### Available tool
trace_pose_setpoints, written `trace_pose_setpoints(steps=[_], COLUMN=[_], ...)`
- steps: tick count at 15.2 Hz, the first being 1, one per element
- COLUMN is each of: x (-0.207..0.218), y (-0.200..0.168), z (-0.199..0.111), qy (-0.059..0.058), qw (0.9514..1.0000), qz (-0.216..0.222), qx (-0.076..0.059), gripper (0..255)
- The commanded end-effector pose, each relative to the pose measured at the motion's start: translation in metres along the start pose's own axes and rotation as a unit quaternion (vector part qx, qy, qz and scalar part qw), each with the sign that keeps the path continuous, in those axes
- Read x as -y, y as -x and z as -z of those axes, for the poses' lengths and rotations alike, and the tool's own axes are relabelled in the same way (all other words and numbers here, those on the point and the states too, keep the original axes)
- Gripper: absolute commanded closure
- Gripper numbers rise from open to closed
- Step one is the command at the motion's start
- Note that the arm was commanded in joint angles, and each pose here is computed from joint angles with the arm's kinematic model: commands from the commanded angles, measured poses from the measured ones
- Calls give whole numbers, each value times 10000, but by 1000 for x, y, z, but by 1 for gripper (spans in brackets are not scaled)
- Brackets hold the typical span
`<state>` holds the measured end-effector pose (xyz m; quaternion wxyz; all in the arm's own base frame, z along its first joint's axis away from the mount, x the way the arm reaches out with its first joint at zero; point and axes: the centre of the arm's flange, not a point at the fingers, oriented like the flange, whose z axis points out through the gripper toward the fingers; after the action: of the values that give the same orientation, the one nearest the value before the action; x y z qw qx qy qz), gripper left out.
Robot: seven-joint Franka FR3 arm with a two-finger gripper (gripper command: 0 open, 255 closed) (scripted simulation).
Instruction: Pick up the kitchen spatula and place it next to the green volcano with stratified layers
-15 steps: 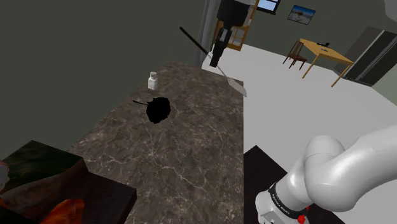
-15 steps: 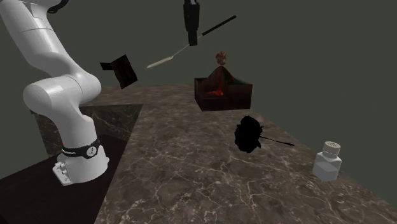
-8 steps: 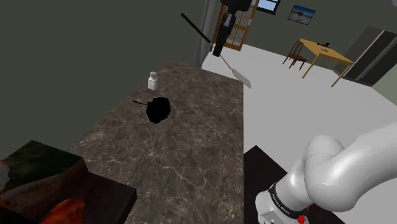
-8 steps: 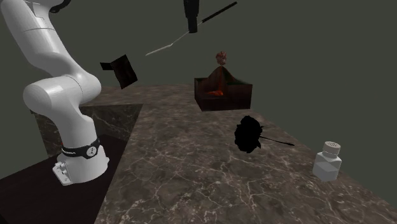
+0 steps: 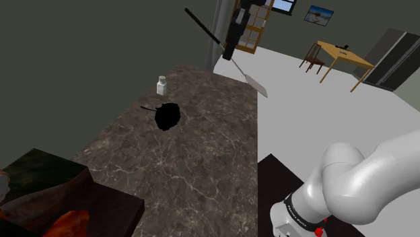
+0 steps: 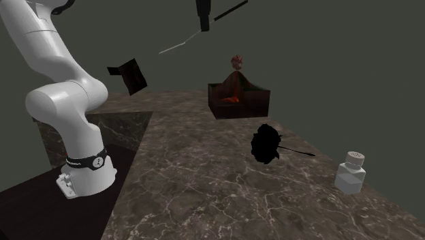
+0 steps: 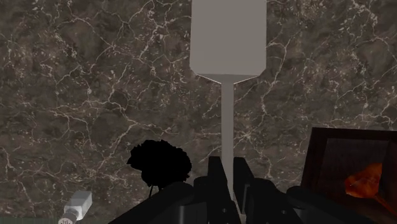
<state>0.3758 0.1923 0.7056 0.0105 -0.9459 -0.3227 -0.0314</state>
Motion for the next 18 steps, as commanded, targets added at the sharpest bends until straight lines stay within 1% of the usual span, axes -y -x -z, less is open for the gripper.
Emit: trace_pose_setpoints(steps=[1, 12, 18], x=[28, 174, 174], y=[-3, -14, -12], z=[2, 2, -29], qy=[0, 0, 0], qw=[10000, 10000, 10000], qz=[-5, -5, -5], qx=[0, 0, 0], gripper=[255, 255, 255])
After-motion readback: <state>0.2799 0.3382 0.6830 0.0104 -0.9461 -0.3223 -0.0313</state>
